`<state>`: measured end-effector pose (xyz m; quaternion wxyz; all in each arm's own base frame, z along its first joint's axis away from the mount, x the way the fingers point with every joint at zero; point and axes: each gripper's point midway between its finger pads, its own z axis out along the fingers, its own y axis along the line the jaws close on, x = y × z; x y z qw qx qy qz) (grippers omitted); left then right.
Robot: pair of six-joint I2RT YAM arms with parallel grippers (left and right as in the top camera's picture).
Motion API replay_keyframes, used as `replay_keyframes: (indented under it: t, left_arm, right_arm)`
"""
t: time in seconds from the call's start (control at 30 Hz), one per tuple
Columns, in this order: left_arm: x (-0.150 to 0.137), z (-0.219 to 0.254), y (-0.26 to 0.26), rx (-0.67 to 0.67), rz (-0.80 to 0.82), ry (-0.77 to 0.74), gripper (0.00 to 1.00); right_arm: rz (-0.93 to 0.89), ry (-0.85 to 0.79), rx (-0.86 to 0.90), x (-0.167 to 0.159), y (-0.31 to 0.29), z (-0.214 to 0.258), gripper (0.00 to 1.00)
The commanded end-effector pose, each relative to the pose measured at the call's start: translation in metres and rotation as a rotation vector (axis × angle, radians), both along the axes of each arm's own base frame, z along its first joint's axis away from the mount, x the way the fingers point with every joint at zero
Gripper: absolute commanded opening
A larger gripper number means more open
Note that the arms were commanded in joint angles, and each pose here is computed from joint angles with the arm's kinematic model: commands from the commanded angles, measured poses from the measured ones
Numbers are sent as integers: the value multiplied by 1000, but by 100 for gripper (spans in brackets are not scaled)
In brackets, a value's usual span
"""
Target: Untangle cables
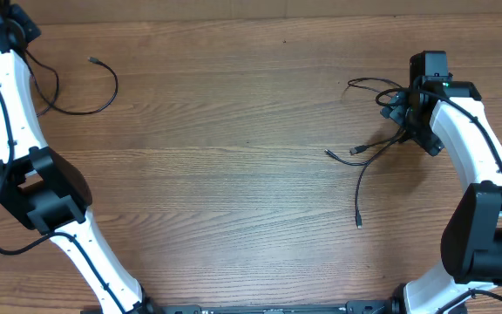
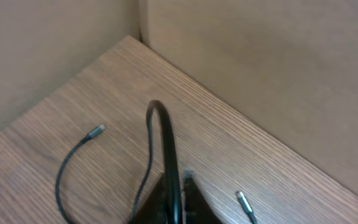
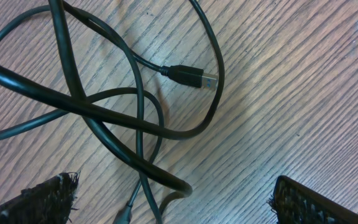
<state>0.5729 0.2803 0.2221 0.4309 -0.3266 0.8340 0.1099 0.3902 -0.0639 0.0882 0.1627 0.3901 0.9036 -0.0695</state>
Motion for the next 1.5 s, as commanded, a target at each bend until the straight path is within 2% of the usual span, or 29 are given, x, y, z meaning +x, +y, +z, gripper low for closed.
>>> replay_keyframes:
  t: [0.0, 0.13, 0.2, 0.27, 0.3, 0.43, 0.67, 0.73, 1.07, 1.47]
  left_arm:
    - [-6, -4, 13, 17, 30, 18, 25]
    - [-7, -11, 14, 13, 31, 30, 41]
    - [-8, -14, 15, 9, 33, 38, 63]
    - [-9, -16, 13, 0, 31, 44, 91]
    - [-10, -14, 13, -2, 33, 45, 100]
    - [-18, 2, 8, -22, 48, 43, 100]
    - [-46, 78, -8, -56, 81, -34, 100]
    - [-58, 101, -24, -91, 45, -63, 100]
    - [-74, 116, -86, -270, -151, -52, 100]
    - [-87, 151, -196, -231, -337, -20, 100]
  right_arm:
    - [-2, -9, 0, 2, -1, 2, 100]
    - [-2, -9, 0, 2, -1, 2, 100]
    - [-2, -9, 0, 2, -1, 2, 100]
    - [-2, -9, 0, 2, -1, 2, 100]
    - [-2, -9, 0, 2, -1, 2, 100]
    - [-2, -9, 0, 2, -1, 2, 100]
    - [-2, -9, 0, 2, -1, 2, 100]
    - [-2, -9, 0, 2, -1, 2, 100]
    - [-2, -9, 0, 2, -1, 2, 100]
    - [-2, -9, 0, 2, -1, 2, 100]
